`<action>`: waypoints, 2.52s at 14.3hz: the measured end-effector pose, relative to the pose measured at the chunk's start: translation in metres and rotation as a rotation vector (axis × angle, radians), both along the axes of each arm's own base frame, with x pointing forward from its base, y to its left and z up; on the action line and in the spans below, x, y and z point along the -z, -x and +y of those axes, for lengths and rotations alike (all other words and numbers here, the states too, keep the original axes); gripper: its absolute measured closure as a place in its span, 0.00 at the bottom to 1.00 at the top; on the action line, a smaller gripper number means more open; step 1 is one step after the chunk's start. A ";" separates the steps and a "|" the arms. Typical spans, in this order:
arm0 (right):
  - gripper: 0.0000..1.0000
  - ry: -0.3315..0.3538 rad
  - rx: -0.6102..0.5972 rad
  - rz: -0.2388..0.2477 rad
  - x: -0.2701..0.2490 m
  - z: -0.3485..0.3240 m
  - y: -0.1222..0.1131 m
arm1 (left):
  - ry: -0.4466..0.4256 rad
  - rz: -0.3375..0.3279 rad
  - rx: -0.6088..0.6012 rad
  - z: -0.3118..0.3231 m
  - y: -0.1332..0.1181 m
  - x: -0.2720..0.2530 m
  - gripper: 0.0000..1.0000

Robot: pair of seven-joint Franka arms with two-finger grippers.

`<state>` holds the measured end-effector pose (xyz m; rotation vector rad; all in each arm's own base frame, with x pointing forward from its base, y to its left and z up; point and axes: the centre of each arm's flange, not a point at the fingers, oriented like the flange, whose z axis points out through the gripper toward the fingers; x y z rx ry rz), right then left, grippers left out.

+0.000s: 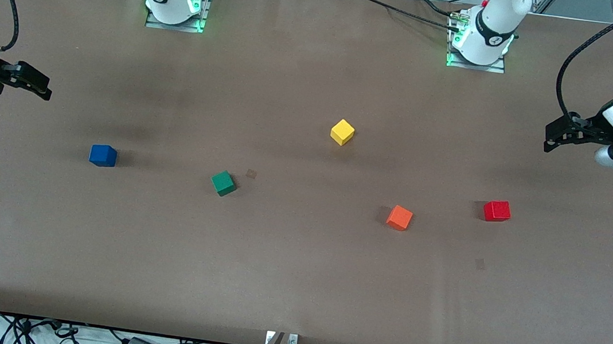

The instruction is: Pass red block to right arm, stack on blue

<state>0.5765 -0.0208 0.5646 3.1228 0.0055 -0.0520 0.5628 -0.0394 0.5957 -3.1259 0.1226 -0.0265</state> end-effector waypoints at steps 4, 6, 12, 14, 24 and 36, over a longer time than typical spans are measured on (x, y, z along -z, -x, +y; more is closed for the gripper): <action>0.00 0.000 0.002 0.001 0.001 -0.001 0.000 | 0.000 0.000 0.000 0.000 0.000 0.000 0.00; 0.00 0.000 0.002 -0.002 0.000 -0.001 0.000 | 0.000 0.000 0.000 0.000 0.000 0.000 0.00; 0.00 0.000 0.004 0.005 0.003 -0.002 0.000 | -0.001 0.015 0.002 -0.001 0.002 0.001 0.00; 0.00 0.000 0.004 0.005 0.003 -0.002 0.000 | -0.004 0.047 0.004 -0.002 0.006 0.002 0.00; 0.00 0.000 0.005 0.012 0.004 -0.003 0.000 | -0.004 0.105 -0.007 0.003 -0.014 0.032 0.00; 0.00 -0.001 0.006 0.034 0.005 -0.003 0.004 | 0.011 0.240 -0.125 0.078 -0.071 0.205 0.00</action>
